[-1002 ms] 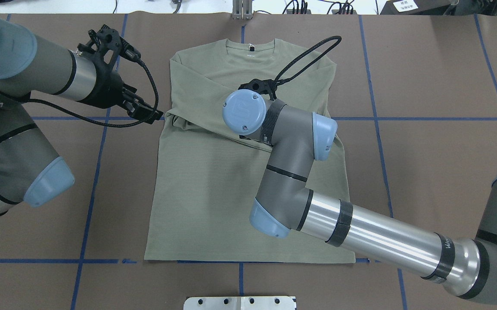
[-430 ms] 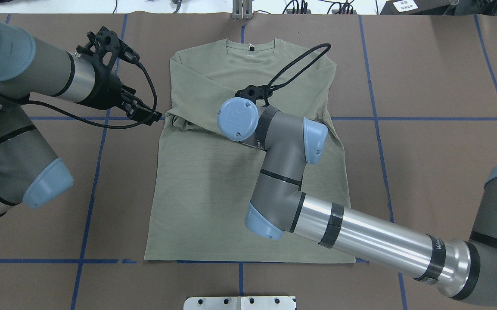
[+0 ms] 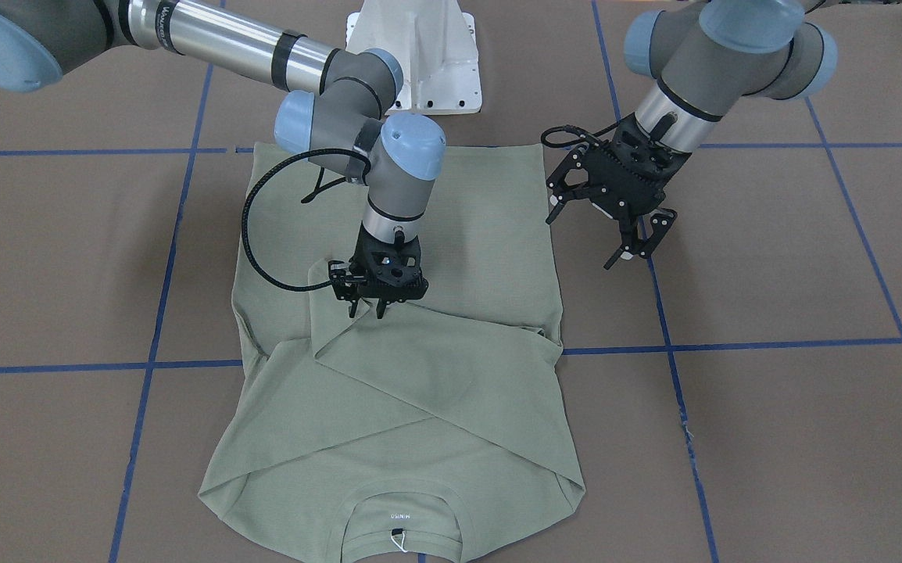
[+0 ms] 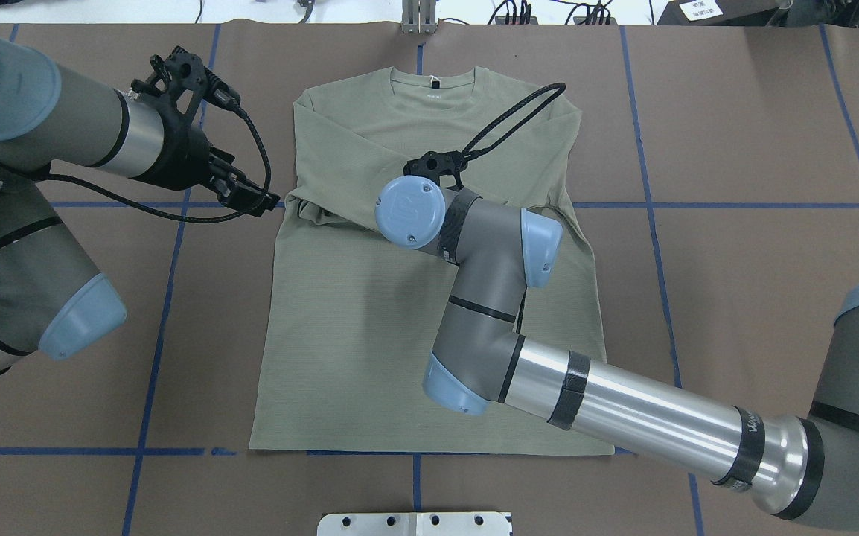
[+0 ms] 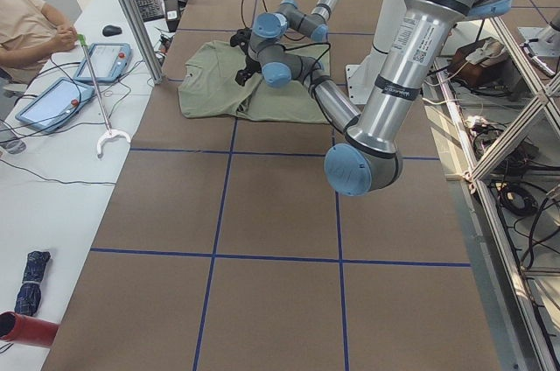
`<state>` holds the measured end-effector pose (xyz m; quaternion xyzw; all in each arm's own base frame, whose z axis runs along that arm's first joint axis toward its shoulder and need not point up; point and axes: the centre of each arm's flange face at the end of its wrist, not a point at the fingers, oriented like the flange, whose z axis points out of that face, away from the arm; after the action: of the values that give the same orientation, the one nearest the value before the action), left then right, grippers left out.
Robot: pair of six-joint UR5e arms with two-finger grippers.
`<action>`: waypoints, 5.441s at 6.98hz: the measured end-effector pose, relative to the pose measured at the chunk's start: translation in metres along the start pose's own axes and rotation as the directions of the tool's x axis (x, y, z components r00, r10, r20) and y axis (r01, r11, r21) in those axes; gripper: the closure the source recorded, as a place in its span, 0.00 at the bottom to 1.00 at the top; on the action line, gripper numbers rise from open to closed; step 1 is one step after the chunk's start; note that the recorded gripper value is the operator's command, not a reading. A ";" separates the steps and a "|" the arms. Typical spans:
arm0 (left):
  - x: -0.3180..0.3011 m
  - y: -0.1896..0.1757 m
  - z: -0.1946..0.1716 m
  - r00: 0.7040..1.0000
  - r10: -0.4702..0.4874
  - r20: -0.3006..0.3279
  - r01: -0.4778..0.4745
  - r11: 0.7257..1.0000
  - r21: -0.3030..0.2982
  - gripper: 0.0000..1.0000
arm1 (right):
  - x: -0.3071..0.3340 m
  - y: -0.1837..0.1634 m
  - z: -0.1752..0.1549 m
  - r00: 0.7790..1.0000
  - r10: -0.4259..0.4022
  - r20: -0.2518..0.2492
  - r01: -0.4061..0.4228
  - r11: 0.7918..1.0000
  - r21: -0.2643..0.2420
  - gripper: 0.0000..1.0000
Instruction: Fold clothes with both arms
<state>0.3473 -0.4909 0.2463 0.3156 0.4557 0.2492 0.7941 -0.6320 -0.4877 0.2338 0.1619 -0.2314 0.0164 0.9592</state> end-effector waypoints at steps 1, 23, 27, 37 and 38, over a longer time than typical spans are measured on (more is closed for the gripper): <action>0.000 0.000 0.000 1.000 0.000 0.000 0.000 1.000 0.000 0.00 | 0.001 0.000 0.000 1.000 -0.008 -0.005 0.008 1.000 0.005 1.00; 0.091 0.107 -0.024 0.894 -0.449 -0.003 0.449 0.893 0.032 0.24 | 0.208 0.167 -0.121 0.823 0.400 0.404 -0.386 0.915 -0.118 0.03; 0.201 0.212 0.026 0.590 -0.806 0.049 0.806 0.591 0.029 0.33 | 0.225 0.263 -0.137 0.755 0.522 0.396 -0.510 0.848 -0.146 0.02; 0.208 0.275 0.078 0.553 -0.820 0.149 0.825 0.563 0.034 0.40 | 0.225 0.266 -0.135 0.753 0.525 0.396 -0.521 0.844 -0.128 0.02; 0.209 0.277 0.080 0.555 -0.818 0.154 0.825 0.565 0.031 0.40 | 0.225 0.266 -0.135 0.753 0.525 0.396 -0.521 0.844 -0.128 0.02</action>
<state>0.4844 -0.1827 0.3605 0.0668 0.4833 -0.1638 0.8574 -0.4000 -0.2029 0.3023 0.0859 -0.4659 0.2477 0.8451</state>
